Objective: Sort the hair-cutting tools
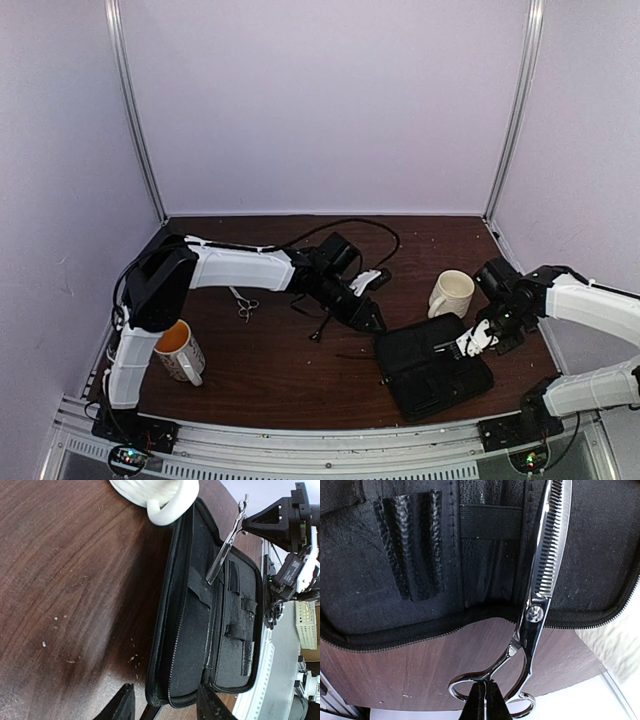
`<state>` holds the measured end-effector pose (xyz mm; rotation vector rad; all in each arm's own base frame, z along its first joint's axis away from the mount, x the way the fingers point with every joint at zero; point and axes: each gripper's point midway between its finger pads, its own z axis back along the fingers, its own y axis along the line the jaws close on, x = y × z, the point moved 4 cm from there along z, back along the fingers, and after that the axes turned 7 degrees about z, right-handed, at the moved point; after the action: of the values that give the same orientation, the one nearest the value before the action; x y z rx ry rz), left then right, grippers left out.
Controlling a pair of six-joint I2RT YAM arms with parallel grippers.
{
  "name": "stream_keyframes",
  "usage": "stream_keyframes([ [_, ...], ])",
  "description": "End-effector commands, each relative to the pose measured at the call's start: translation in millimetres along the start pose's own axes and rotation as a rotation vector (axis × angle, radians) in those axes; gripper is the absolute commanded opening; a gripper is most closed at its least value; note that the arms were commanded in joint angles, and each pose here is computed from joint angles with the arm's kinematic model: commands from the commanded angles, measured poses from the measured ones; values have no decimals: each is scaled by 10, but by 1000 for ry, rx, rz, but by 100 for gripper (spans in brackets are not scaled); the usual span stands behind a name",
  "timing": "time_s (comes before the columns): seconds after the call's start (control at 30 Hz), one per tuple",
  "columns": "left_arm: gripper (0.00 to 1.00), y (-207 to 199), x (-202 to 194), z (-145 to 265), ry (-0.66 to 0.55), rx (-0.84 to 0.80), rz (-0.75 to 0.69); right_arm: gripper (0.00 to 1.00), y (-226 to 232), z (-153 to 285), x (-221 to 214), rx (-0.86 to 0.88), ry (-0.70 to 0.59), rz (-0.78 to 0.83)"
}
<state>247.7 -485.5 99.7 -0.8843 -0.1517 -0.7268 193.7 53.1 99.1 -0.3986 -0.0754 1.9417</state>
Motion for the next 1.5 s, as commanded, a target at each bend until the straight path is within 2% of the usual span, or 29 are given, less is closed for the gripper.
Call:
stream_keyframes([
  [0.0, 42, -52, 66, -62, 0, -38, -8, 0, -98, 75, -86, -21, 33, 6],
  [1.0, 10, 6, 34, -221, 63, -71, 23, 0, -584, -91, -48, -78, 15, 23],
  [1.17, 0, 7, 44, -215, 60, -68, 23, 0, -603, -111, -26, -73, 14, 48],
  [1.33, 0, 6, 71, -216, 55, -66, 19, 0, -613, -79, 34, -73, -2, 64],
  [1.47, 0, 15, 60, -223, 60, -63, 23, 2, -594, -30, 22, -45, -33, -4],
])
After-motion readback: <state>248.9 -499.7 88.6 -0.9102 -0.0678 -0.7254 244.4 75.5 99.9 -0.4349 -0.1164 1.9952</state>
